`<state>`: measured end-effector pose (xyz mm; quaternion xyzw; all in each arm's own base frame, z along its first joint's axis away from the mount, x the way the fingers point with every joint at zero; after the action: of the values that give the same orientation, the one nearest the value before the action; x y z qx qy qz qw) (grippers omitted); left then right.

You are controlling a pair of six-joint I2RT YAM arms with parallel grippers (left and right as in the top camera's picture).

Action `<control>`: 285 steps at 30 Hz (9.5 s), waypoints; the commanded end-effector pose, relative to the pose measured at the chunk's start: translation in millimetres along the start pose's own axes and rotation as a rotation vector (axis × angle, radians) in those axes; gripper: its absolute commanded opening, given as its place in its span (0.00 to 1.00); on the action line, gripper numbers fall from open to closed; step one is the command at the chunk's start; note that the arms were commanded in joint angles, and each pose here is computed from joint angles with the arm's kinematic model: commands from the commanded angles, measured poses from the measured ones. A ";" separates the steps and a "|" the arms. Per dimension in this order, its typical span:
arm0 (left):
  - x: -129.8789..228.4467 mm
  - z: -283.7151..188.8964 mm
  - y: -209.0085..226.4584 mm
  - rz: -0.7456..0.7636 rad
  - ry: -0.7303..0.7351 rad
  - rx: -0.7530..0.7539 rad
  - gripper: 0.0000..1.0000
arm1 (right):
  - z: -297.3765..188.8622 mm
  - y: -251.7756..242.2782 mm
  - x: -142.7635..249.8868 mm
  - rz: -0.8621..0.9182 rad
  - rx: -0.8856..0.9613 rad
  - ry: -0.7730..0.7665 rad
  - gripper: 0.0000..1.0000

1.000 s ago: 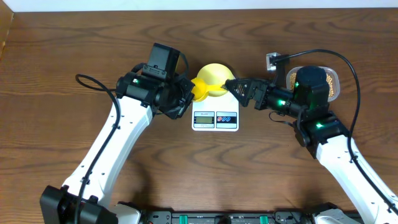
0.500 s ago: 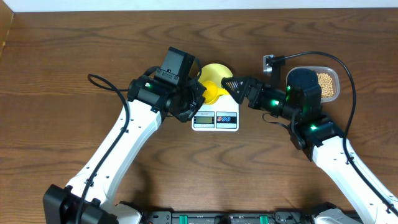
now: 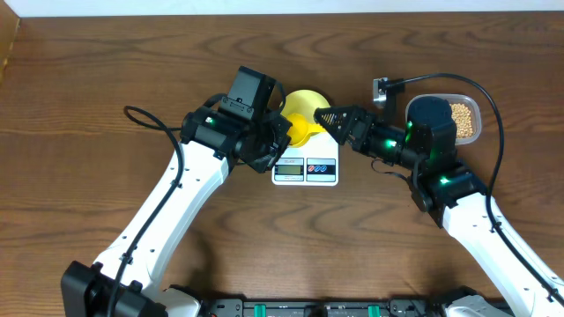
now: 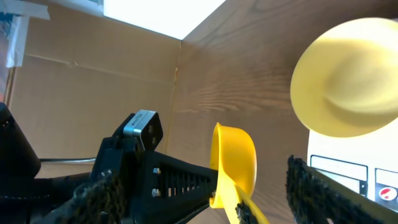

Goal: Scoop item into bowl and weigh 50g on scale

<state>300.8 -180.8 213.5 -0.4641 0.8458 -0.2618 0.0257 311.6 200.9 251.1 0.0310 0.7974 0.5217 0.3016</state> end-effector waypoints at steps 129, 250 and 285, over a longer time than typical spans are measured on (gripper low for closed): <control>2.9 -47.8 11.2 1.286 -0.124 -0.013 0.96 | -88.2 -25.7 -61.2 -0.358 0.743 -0.088 0.02; -0.5 94.9 48.7 1.233 -0.435 -0.391 0.96 | -110.1 -27.2 -81.9 -0.341 0.778 -0.146 0.01; -0.6 128.0 49.2 1.292 -0.421 -0.410 0.97 | -110.2 -27.1 -82.6 -0.343 0.779 -0.150 0.01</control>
<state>299.0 -214.4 85.0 0.0869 0.9631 0.0497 0.2498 330.4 71.0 279.9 0.0420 0.9138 0.1142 0.3875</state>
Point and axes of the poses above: each gripper's point midway between its finger pads, its own z axis out along the fingers, its own y axis along the line the jaws close on, x = y × z, the point moved 4 cm from there along -z, back along the fingers, and after that the axes turned 6 degrees about -z, right-handed, at the moved point
